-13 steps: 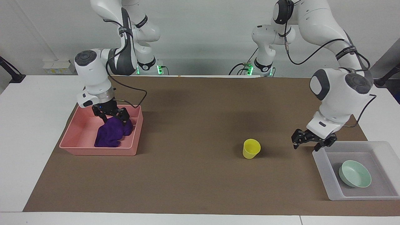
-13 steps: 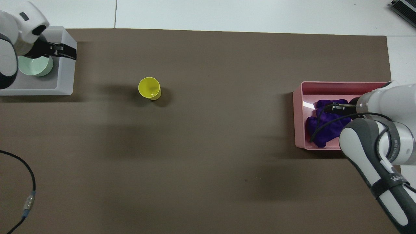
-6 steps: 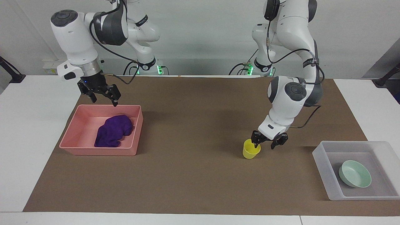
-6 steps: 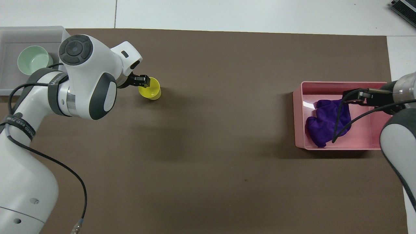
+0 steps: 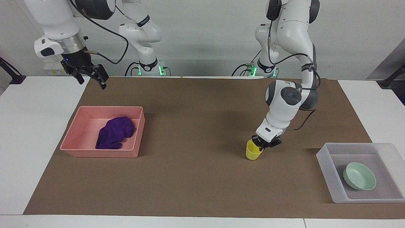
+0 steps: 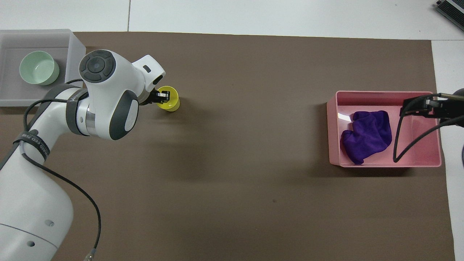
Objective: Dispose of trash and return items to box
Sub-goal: 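Carry the yellow cup with the left gripper into the green bowl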
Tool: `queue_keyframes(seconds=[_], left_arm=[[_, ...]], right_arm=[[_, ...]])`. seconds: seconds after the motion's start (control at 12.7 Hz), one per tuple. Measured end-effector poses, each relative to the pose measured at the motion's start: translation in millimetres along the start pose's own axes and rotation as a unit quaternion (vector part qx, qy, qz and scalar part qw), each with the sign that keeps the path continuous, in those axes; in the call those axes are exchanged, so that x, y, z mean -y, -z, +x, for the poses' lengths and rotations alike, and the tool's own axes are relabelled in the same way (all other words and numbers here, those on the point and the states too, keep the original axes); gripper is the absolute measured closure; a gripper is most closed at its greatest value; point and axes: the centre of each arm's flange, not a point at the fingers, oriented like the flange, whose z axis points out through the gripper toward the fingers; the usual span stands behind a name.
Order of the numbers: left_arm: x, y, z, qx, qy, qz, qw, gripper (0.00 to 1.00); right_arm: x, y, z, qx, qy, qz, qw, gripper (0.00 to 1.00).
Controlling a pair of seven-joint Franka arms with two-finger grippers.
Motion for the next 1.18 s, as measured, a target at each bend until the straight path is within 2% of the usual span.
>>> queue_keyframes(seconds=[0.24, 0.63, 0.94, 1.18], left_arm=[[26, 25, 9, -0.016, 0.022, 0.003, 1.0, 0.96], [166, 124, 47, -0.036, 0.104, 0.014, 0.994, 0.96], [278, 130, 63, -0.043, 0.154, 0.024, 0.987, 0.96], [346, 112, 74, -0.043, 0.175, 0.023, 0.983, 0.96]], right_arm=[[-10, 6, -1, 0.005, 0.011, -0.001, 1.0, 0.0], [-4, -8, -4, 0.02, 0.023, -0.003, 1.0, 0.0], [9, -6, -7, 0.02, 0.052, -0.003, 0.998, 0.0], [18, -7, -9, 0.021, 0.061, -0.003, 0.998, 0.0]])
